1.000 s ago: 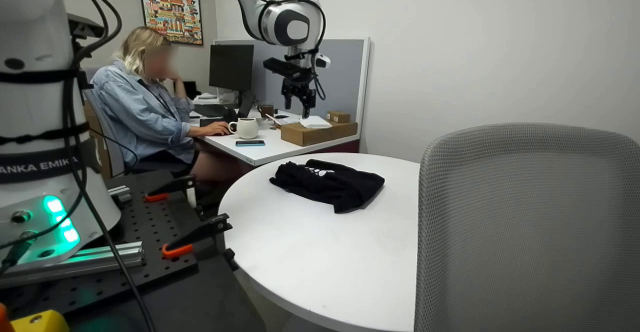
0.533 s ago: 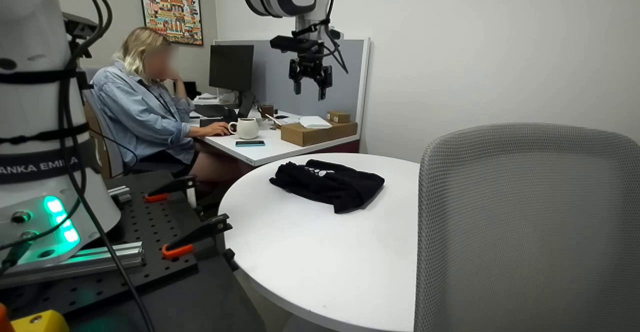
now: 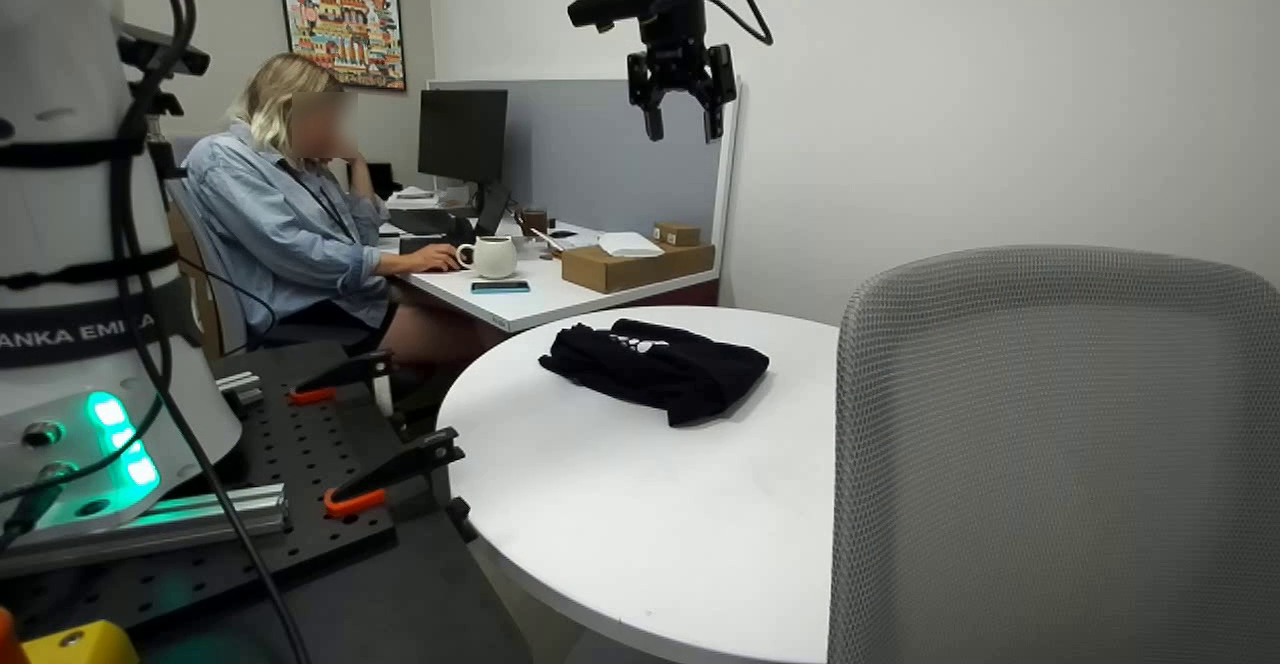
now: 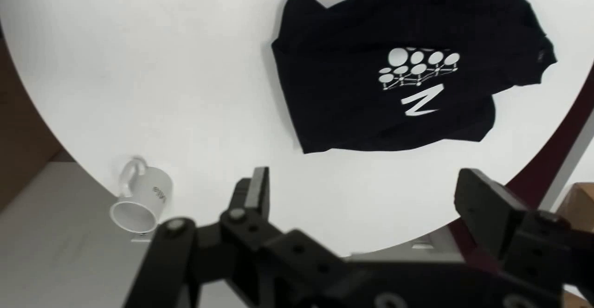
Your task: Fold the t-shirt
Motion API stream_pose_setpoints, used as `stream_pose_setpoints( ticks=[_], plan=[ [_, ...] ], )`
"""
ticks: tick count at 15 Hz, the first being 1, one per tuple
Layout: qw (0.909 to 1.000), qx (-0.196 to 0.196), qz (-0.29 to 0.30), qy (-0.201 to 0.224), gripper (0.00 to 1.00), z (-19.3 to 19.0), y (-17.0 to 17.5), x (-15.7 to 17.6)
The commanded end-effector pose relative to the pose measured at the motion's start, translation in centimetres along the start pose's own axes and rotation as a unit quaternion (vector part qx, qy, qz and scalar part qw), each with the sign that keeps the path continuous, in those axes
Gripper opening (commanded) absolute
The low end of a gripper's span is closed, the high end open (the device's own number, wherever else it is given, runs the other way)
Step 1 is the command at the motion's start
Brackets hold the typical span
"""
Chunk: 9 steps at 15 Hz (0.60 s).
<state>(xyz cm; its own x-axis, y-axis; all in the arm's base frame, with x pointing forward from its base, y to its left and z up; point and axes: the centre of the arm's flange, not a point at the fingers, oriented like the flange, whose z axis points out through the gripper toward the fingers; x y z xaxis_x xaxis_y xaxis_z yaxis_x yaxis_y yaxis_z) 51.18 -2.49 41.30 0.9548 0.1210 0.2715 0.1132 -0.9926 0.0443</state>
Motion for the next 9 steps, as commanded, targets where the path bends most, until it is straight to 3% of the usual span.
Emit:
stream_pose_setpoints(
  ticks=[1,3,9],
  plan=[
    [0.9999,-0.004,0.014,0.000,1.00,-0.6,1.5,-0.6],
    [0.9998,-0.006,0.021,0.002,1.00,-1.0,2.6,-1.0],
    [0.9999,-0.003,0.012,-0.002,1.00,-0.5,1.5,-0.8]
  ],
)
